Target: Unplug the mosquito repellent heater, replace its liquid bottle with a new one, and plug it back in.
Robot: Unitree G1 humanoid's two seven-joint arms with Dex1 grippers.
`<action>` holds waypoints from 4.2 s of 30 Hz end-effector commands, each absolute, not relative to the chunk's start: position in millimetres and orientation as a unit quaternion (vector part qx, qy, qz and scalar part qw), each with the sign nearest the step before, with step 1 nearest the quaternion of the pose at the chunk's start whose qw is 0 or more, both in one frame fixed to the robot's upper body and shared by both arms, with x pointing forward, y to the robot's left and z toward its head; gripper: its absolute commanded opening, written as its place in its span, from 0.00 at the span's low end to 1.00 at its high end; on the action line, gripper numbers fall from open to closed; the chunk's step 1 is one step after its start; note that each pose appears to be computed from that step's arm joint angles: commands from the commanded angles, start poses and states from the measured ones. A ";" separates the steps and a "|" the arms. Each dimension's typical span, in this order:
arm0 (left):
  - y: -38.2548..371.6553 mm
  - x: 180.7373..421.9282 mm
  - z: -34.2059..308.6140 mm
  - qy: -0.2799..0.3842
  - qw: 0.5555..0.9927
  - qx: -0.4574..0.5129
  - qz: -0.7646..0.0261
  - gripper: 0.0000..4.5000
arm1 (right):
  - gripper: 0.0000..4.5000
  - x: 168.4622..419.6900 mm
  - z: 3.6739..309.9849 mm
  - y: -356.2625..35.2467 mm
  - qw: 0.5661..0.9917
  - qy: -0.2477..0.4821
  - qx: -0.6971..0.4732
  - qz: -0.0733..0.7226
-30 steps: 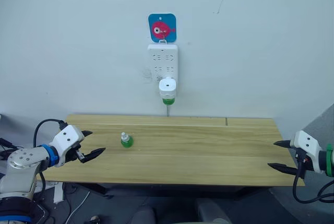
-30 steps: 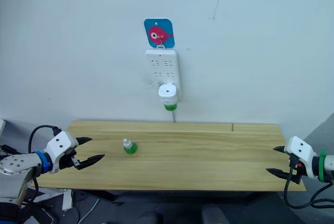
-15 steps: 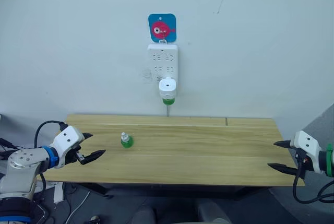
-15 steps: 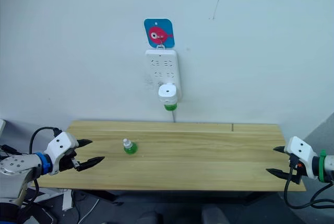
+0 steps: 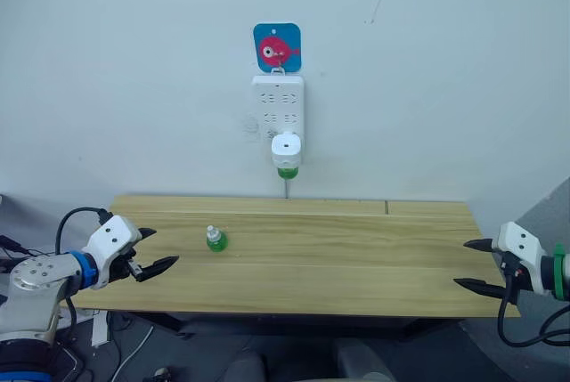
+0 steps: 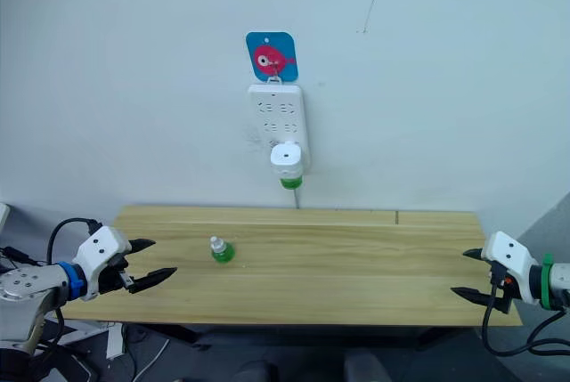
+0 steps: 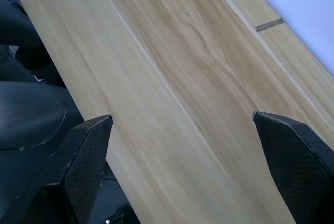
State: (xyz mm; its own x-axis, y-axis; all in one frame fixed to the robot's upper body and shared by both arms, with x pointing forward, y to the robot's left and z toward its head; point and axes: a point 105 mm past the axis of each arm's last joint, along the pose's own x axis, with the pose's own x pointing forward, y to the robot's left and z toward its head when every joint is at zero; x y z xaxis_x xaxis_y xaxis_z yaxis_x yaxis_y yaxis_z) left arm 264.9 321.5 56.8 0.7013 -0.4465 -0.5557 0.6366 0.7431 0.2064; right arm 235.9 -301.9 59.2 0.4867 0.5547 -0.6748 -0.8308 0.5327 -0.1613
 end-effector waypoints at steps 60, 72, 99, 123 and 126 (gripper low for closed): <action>193.3 403.4 207.7 -0.056 0.918 0.030 -0.391 1.00 | 0.99 227.9 237.6 -110.4 0.893 -0.061 -0.099 0.436; 177.2 403.2 226.2 -0.086 0.902 0.043 -0.422 1.00 | 0.99 226.4 237.1 -109.9 0.893 -0.058 -0.098 0.436; 153.5 394.2 243.9 -0.093 0.857 0.069 -0.502 0.44 | 1.00 224.4 234.4 -104.0 0.886 -0.056 -0.093 0.451; 151.1 388.9 241.2 -0.092 0.857 0.083 -0.501 0.29 | 1.00 312.6 241.6 -16.7 0.955 -0.092 -0.119 0.257; 151.2 388.0 241.8 -0.092 0.857 0.085 -0.500 0.29 | 1.00 317.2 245.6 -8.1 0.955 -0.098 -0.109 0.259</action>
